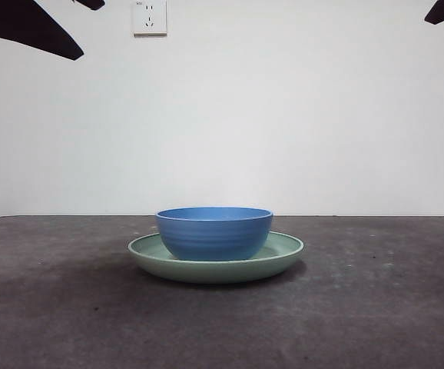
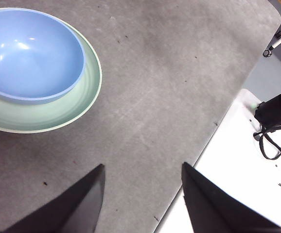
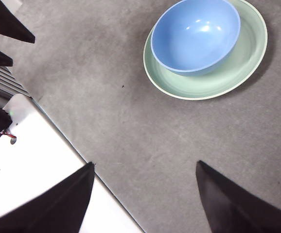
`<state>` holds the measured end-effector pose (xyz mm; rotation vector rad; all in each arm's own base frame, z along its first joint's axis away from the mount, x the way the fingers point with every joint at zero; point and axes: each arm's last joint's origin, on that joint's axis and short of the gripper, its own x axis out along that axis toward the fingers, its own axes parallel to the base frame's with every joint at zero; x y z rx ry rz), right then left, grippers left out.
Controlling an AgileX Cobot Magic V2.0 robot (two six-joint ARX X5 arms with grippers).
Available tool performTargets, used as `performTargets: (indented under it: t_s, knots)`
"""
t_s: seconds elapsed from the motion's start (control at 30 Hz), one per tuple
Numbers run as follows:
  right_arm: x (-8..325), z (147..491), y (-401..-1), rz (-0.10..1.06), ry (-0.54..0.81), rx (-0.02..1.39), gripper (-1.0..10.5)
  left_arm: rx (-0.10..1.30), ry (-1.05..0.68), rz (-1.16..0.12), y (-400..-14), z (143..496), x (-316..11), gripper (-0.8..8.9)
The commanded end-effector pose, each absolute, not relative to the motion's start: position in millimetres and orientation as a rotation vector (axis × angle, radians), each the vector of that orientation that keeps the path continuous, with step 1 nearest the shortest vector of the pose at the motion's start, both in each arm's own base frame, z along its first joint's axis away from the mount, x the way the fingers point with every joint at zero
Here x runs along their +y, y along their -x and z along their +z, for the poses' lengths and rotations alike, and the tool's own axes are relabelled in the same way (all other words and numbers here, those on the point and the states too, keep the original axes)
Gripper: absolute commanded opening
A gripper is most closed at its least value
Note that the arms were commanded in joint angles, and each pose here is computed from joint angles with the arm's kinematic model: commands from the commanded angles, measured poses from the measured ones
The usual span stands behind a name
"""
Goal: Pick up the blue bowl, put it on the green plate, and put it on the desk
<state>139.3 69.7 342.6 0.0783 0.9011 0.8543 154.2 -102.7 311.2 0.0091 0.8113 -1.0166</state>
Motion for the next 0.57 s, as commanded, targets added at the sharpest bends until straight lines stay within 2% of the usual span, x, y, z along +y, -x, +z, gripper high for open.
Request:
performTargets:
  t_s: [0.03,0.3,0.37,0.43,0.47,0.57]
  knots:
    - [71.2,347.4,-140.4,0.871,-0.065,0.877,3.3,0.802,-0.011,-1.030,-154.9,313.8,-104.6,2.49]
    - [71.2,347.3,-140.3,0.871,-0.065,0.878,3.3,0.802,-0.011,-1.030,-154.9,313.8,-104.6,2.44]
    - [71.0,346.9,-139.9,0.871,-0.066,0.885,2.3,0.802,-0.011,-1.030,-154.9,313.7,-104.6,2.06]
    - [70.7,346.3,-139.2,0.872,-0.061,0.892,0.2,0.802,-0.011,-1.030,-154.9,313.8,-104.6,0.77]
    - [70.6,346.0,-138.9,0.876,-0.052,0.893,0.1,0.802,-0.011,-1.030,-154.9,313.8,-104.6,0.12]
    - [70.3,345.2,-138.0,0.880,-0.042,0.901,0.1,0.802,-0.011,-1.031,-154.9,313.8,-104.7,0.10]
